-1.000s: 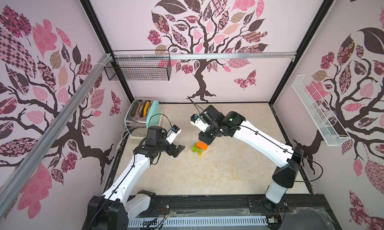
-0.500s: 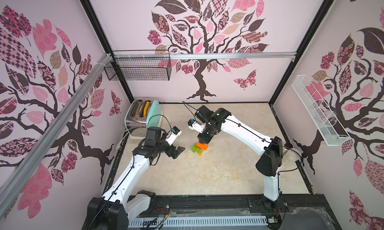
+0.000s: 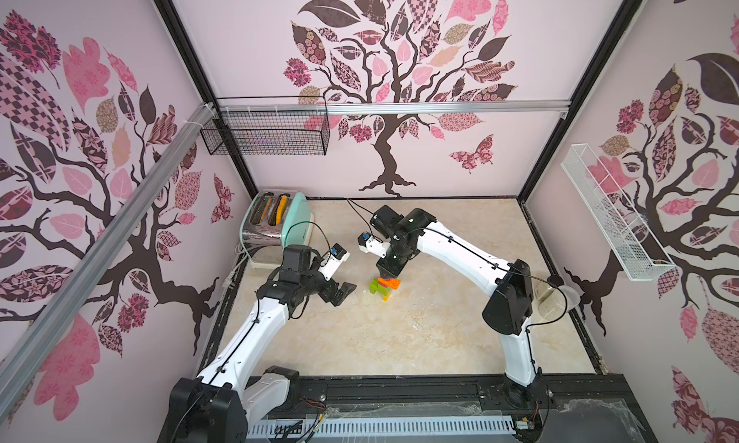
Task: Assemble a giraffe with lego
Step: Assemble the lego brick with the lego brick.
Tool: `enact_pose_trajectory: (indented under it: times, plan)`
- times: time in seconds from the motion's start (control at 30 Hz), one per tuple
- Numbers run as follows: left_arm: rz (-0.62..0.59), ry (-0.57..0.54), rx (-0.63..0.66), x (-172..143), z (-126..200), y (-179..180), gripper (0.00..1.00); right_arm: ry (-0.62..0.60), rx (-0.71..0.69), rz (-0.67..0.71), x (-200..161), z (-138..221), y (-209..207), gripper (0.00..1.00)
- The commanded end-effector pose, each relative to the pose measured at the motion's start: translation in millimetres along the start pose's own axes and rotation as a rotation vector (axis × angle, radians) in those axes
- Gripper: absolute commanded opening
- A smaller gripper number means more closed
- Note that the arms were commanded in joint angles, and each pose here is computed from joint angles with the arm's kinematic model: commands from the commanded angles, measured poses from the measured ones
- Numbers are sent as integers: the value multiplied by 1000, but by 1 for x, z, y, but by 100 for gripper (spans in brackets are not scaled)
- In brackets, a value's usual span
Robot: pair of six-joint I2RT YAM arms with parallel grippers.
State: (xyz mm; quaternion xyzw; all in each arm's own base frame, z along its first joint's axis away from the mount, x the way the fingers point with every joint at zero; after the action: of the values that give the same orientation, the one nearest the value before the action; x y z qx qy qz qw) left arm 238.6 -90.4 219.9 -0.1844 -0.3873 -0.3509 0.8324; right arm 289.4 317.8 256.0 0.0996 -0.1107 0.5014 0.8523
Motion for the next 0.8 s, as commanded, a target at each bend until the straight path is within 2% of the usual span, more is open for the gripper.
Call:
enact_pose_trajectory:
  times: [0.0,0.77]
  plan:
    - [3,-3,4,-2,-2,2,98,14,17,2,5,-10,-3,16]
    - [-1,0,2,-6,-3,1,98,103,9,-8,-3,-38,-8,18]
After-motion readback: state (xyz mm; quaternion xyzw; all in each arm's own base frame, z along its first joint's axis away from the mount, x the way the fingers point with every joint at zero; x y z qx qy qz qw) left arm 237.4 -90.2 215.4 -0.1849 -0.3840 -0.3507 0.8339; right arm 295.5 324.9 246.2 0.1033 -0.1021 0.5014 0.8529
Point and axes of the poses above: each gripper's point midway between its finger pads, its own z axis back along the fingers, its own y axis along the line the jaws close on, x = y × z, the point moved 9 cm from there along z, back along the fingers, and after that the axes turned 2 degrees about z, right-handed, at the moved point
